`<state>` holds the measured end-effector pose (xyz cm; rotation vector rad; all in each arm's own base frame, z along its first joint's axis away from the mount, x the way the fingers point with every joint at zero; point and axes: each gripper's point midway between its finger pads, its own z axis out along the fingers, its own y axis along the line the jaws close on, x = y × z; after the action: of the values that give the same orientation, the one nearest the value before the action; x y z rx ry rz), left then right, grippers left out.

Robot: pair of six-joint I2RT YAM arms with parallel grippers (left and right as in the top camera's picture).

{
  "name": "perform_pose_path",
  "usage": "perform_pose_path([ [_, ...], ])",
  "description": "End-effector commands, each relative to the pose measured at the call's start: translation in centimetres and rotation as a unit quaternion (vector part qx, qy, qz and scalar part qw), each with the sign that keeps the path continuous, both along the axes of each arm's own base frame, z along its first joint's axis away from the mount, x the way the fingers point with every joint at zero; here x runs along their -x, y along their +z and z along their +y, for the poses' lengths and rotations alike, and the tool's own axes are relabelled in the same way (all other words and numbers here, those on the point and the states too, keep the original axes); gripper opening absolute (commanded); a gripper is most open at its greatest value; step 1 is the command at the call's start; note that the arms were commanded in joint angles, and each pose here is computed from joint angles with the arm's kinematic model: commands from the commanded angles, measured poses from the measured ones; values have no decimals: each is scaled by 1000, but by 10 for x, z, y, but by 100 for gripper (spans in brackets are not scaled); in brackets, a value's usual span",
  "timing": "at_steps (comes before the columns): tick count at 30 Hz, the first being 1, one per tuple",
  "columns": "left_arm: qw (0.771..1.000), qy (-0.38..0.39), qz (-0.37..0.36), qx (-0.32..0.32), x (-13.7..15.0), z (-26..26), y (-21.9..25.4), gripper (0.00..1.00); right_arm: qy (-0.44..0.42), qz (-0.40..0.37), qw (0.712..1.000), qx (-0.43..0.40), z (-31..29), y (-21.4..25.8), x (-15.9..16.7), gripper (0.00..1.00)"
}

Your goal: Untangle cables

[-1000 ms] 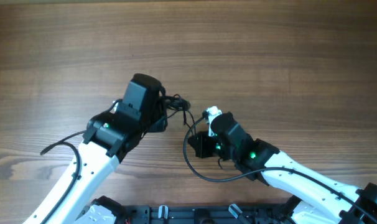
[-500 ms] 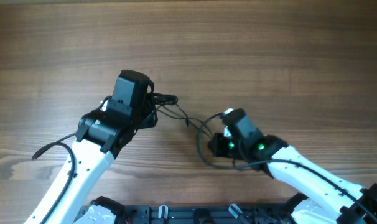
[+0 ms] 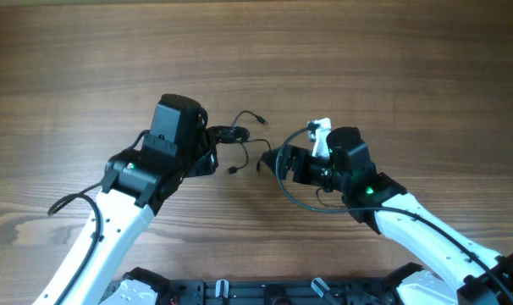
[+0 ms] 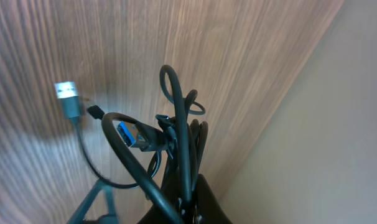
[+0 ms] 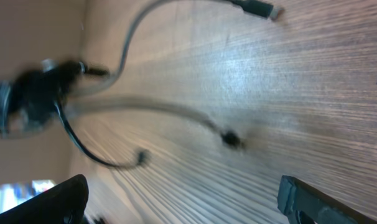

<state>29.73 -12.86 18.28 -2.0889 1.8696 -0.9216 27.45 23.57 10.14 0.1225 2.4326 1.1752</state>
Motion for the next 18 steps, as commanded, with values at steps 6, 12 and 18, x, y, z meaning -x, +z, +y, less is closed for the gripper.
perform_pose_path([
  [6, 998, -61, -19, 27, 8, -31, 14, 4, -141, 52, 986, -69, -5, 13, -27, 100],
  [12, 994, -81, -62, 46, -1, -50, 30, 4, -27, 61, 996, -58, 42, 6, 18, 99],
  [18, 989, -80, -103, 66, -14, -57, 47, 4, 69, 74, 994, -39, 84, -5, 75, 100],
])
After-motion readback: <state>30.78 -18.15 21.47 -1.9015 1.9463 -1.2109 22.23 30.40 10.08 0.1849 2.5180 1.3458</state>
